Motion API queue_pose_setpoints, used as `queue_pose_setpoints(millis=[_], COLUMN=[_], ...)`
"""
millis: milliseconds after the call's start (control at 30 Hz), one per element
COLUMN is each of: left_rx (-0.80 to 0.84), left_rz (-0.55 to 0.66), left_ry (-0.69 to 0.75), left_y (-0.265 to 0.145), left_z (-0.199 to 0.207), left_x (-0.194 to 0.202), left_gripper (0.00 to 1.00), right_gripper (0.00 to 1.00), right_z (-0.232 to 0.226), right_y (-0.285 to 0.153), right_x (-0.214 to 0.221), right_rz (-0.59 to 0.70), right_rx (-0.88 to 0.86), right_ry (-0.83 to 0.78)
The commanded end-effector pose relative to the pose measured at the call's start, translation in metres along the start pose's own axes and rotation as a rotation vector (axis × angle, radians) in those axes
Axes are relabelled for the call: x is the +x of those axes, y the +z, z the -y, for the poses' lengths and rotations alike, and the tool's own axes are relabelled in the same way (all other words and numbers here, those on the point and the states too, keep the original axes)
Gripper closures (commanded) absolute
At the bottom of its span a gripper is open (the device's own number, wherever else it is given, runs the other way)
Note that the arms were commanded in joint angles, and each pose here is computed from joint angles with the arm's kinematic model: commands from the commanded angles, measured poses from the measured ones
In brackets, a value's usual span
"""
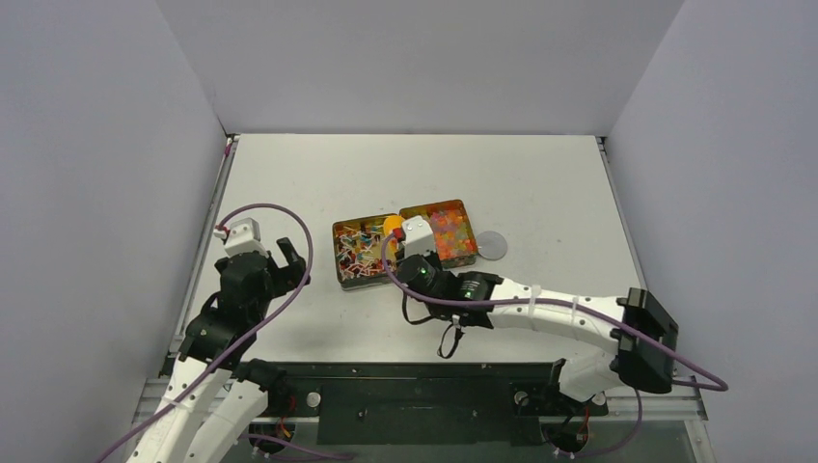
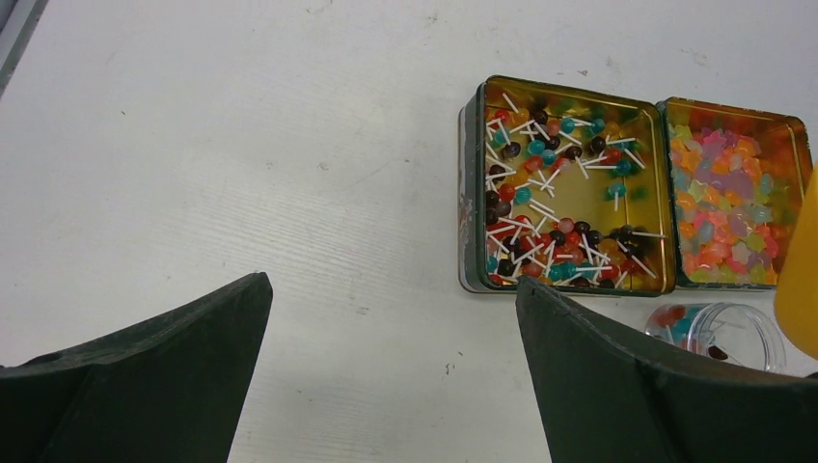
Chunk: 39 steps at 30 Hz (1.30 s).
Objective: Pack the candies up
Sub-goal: Scoop the fake candies from the storage box, then place the fake candies in the packing bottle.
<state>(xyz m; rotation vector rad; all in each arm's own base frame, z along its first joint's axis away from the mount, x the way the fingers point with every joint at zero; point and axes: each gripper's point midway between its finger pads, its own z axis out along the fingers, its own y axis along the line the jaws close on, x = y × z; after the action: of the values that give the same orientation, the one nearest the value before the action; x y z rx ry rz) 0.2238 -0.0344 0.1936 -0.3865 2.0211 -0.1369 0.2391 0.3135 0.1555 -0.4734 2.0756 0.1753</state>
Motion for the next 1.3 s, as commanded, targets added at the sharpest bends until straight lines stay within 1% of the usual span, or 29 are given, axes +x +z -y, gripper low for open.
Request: queue_pose_setpoints(millis=[0,200,367,567,633,833,1033,1267], left_rx=[0.03,0.064,0.082,0.086,0.09,0.102,0.112,0.12], left_rz=[0.046,0.039,0.037,0.037,0.036,0.028,0.024,0.029], left_ry=[-0.029,-0.026,-0.024,-0.021,-0.021,-0.015,-0.01,-0.009], left_y=[-0.002,-0.003,-0.005,-0.005,-0.006,-0.005,-0.006,-0.007], left_z=[0.006,0.012,0.014,0.015,0.015,0.017,0.019,0.02], left_x=[-0.012,-0.011,-0.011,-0.011,-0.011,-0.009,-0.009,-0.01], left_gripper=[0.04,0.04,0.04,0.04,0.04,0.04,0.04,0.04], right_gripper=[1.0,1.0,1.0,1.0,1.0,1.0,1.0,1.0], right_z=[0.014,0.033,0.047,0.059,0.06,0.06,0.056,0.058], right_y=[-0.031,-0.061,-0.08,-0.098,-0.104,-0.115,-0.12,-0.117], right_x=[-0.002,0.016,0.034,0.058,0.07,0.092,0.098,0.096], right_rz=[0.01,-0.038,-0.109,-0.232,-0.293,-0.421,-0.525,-0.604], right_rx=[-0.018,-0.069,-0.081,-0.088,-0.1,-0.121,-0.153,-0.175], right_ry=[0.02,0.017,-0.017,-0.055,-0.071,-0.092,-0.094,-0.053])
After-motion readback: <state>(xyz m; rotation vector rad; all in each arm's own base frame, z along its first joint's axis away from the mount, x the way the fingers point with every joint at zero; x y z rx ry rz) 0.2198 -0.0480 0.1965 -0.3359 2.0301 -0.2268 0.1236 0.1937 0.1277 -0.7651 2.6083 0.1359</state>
